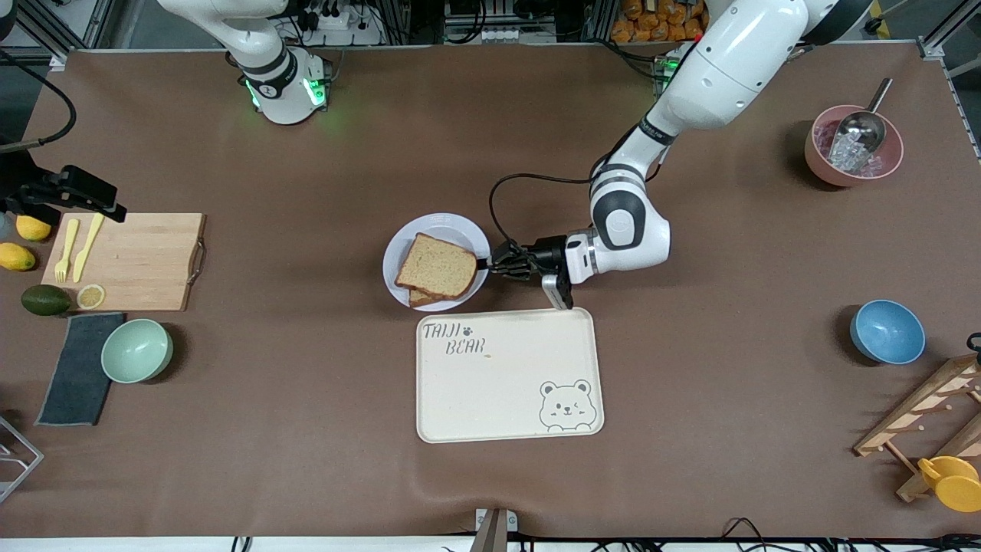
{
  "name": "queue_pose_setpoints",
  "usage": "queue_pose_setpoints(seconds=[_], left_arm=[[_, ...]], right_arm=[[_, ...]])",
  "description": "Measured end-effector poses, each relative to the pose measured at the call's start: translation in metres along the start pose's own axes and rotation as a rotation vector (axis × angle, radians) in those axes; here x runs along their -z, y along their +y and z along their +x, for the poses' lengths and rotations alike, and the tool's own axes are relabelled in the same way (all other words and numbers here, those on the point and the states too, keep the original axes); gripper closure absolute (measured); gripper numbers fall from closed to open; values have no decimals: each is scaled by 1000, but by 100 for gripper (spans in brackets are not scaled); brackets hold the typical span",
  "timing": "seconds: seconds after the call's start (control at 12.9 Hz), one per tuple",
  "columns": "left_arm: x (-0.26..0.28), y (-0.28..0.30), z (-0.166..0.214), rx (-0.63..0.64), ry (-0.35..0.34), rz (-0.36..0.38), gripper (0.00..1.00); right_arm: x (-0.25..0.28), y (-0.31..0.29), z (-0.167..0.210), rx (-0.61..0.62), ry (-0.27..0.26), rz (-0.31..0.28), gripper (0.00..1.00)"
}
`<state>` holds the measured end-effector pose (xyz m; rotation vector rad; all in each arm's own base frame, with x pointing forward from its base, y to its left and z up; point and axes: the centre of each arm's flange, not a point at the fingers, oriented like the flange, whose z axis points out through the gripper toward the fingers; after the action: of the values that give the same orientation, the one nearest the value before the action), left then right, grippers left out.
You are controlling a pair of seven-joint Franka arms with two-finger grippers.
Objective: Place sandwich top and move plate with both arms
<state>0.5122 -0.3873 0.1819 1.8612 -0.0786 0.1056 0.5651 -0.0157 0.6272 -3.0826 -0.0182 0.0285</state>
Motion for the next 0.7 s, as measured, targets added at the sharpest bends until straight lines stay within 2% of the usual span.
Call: queue_pose_setpoints(seconds=[0.7], left_arm=[[55,14,74,54,130,-67,95]], right_arm=[[0,4,0,-9,0,-29,0]])
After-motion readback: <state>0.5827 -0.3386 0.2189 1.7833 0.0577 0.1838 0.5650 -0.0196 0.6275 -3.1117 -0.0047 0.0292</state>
